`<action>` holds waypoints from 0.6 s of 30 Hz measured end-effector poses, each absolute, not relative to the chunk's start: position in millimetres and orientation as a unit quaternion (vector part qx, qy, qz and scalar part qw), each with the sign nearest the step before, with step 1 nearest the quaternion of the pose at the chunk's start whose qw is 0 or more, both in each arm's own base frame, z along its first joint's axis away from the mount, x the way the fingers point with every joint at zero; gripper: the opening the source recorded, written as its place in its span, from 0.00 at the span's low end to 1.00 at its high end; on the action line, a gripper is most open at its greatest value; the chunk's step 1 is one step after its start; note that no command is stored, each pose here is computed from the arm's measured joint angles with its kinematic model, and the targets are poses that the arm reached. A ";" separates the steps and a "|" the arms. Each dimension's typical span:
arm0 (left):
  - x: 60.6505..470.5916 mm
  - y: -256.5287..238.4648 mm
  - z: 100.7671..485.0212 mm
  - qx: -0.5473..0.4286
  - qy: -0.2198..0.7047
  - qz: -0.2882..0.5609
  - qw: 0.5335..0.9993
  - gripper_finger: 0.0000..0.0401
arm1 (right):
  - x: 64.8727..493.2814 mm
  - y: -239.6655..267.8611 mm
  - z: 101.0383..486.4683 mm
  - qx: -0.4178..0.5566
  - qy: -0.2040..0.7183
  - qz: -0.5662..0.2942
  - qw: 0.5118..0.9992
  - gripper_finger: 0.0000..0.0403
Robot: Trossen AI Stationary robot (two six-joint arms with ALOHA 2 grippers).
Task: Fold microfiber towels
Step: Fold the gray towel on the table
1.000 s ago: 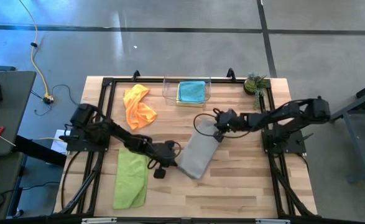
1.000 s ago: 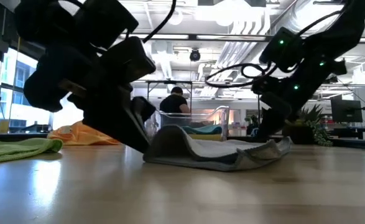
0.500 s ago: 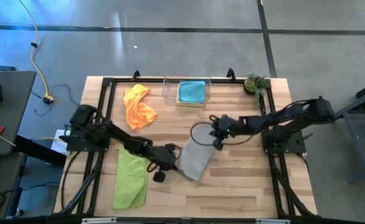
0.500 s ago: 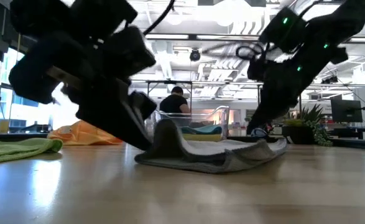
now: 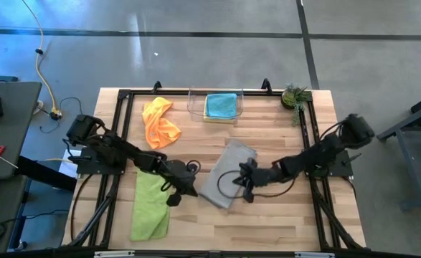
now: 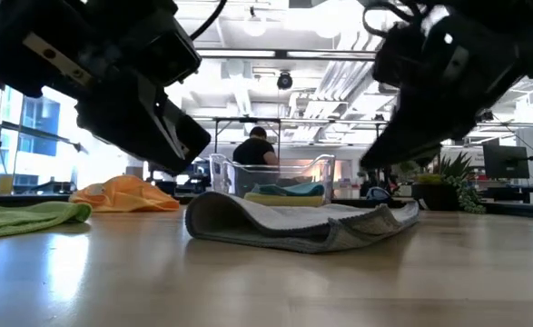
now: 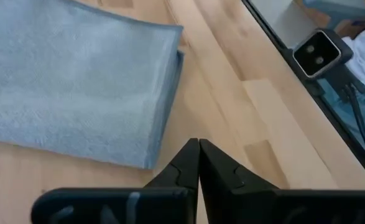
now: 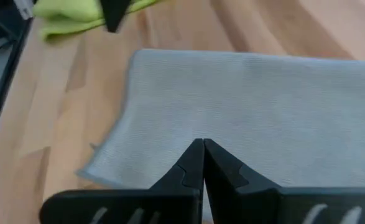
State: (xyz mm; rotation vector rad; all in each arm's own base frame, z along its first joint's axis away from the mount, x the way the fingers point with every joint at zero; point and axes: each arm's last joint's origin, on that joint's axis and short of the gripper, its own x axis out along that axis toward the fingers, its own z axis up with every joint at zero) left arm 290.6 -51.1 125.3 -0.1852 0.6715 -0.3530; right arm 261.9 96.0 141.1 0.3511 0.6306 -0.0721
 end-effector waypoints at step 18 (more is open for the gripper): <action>296.4 -43.4 130.6 -0.071 0.285 -0.164 0.942 0.00 | 292.7 122.4 120.0 0.102 0.481 0.045 0.869 0.00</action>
